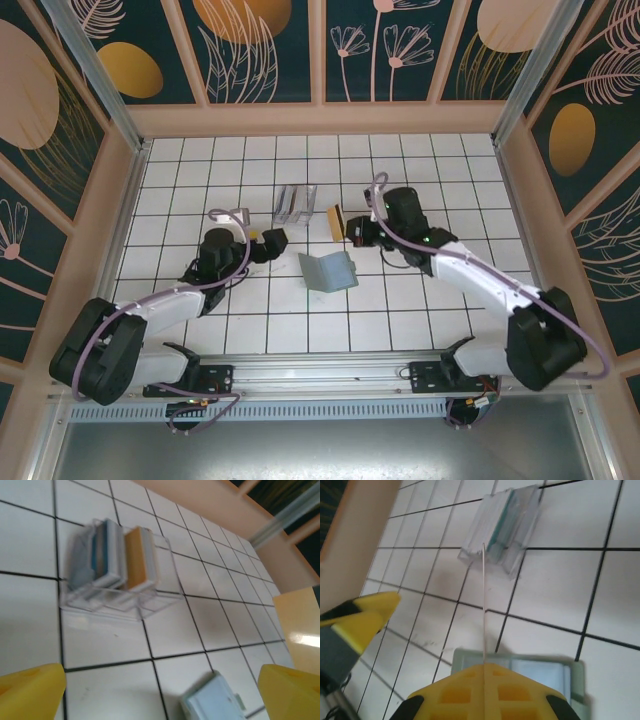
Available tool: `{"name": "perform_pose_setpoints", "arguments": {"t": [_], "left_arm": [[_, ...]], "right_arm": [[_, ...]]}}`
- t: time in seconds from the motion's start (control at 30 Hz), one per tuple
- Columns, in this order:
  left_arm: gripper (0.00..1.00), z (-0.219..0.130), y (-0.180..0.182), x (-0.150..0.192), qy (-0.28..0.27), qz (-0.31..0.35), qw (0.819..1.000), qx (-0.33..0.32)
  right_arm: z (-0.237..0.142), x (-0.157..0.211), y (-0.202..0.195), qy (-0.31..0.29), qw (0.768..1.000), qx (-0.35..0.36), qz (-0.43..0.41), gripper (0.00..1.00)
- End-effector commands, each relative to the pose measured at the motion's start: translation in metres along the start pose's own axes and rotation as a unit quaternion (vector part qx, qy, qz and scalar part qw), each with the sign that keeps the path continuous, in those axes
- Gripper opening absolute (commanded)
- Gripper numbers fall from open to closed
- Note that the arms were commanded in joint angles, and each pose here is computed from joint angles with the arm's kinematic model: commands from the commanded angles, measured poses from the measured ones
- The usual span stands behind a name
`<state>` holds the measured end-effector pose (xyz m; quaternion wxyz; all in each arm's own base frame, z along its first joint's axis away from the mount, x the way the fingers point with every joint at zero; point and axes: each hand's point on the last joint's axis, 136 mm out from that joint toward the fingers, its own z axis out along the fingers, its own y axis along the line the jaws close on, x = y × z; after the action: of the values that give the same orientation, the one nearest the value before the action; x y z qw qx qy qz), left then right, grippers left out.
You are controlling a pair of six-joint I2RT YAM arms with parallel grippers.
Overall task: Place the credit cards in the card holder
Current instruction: Pick up the credit card from the storage box, then insert the credit card into the card slot.
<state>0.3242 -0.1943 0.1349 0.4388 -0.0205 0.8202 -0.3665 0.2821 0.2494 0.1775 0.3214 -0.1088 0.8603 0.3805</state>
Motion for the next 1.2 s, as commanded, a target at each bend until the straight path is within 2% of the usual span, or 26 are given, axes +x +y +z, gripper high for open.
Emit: {"name": "perform_pose_setpoints", "arguments": {"t": [0.0,0.07,0.17,0.27,0.37,0.53,0.67,0.87,1.17], "left_arm": [[0.98,-0.003,-0.029,-0.002,0.046,-0.017,0.998,0.044],[0.95,-0.005,-0.027,0.008,0.072,-0.031,0.996,0.036],[0.77,-0.008,-0.023,0.029,0.109,-0.026,0.993,0.034],[0.54,-0.005,-0.008,0.049,0.137,-0.016,0.99,0.003],[0.43,-0.002,-0.003,0.058,0.148,-0.009,0.989,-0.002],[0.39,0.005,-0.014,0.07,0.166,-0.016,0.985,0.037],[0.36,0.012,-0.019,0.087,0.197,-0.03,0.978,0.057],[0.36,0.019,-0.009,0.111,0.241,-0.03,0.969,0.04],[0.3,0.03,0.016,0.122,0.25,-0.026,0.968,-0.01]], "right_arm": [[-0.014,0.012,0.012,-0.025,0.998,-0.052,-0.029,0.0],[-0.012,0.033,0.0,0.001,0.998,-0.059,-0.013,0.0],[0.0,0.056,0.0,0.059,0.994,-0.097,0.006,0.0],[0.015,0.068,-0.004,0.097,0.986,-0.13,0.038,0.0],[0.028,0.073,-0.016,0.119,0.98,-0.141,0.069,0.0],[0.035,0.074,-0.032,0.136,0.974,-0.147,0.107,0.0],[0.035,0.082,-0.031,0.158,0.964,-0.175,0.125,0.0],[0.043,0.097,-0.041,0.18,0.959,-0.166,0.145,0.0],[0.049,0.104,-0.043,0.187,0.951,-0.182,0.163,0.0]]}}
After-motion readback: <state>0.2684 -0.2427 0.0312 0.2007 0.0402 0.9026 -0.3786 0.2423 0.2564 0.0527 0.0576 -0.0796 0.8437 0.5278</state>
